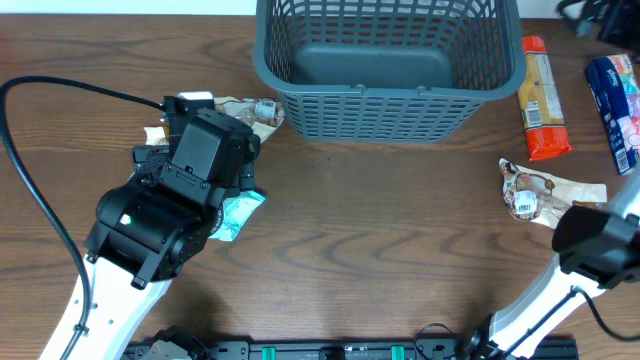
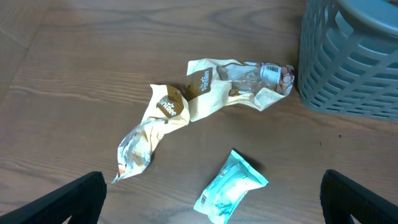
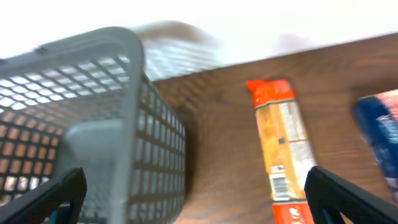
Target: Pack container
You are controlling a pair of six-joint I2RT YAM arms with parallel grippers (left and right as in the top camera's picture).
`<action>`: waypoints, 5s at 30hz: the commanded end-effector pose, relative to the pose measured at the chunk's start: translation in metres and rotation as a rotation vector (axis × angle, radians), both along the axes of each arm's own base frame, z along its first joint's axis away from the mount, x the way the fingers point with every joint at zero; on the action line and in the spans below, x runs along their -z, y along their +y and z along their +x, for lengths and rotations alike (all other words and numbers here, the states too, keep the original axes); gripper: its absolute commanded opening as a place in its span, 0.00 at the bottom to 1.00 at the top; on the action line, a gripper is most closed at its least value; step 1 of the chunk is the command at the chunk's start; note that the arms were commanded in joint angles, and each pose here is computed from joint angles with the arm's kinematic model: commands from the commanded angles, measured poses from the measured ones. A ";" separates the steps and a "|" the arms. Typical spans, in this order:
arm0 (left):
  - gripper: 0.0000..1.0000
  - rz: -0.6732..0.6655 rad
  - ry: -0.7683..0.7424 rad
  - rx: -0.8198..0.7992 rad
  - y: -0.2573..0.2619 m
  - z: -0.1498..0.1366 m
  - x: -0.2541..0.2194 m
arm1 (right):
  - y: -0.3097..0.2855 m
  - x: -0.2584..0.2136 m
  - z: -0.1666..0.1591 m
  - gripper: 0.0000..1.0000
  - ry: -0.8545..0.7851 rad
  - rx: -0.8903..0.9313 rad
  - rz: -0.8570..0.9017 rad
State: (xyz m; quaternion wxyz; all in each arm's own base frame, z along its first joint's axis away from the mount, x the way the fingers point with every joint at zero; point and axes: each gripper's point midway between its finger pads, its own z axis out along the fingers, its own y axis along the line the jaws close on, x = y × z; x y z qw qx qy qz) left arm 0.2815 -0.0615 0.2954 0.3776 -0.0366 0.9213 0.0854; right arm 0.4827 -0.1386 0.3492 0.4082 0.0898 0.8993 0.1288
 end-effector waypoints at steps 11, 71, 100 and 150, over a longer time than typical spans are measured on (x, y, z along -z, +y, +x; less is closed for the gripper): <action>0.99 0.122 -0.077 -0.100 0.027 0.003 -0.020 | -0.043 -0.052 -0.100 0.99 0.078 0.362 -0.033; 0.99 0.183 -0.084 -0.378 0.105 0.001 -0.026 | -0.065 0.134 -0.198 0.99 0.730 1.313 0.334; 0.99 0.184 -0.084 -0.379 0.105 0.001 -0.026 | -0.019 0.326 -0.206 0.99 0.866 1.339 0.644; 0.99 0.184 -0.084 -0.379 0.105 0.001 -0.026 | -0.051 0.002 -0.121 0.01 -0.088 0.730 0.385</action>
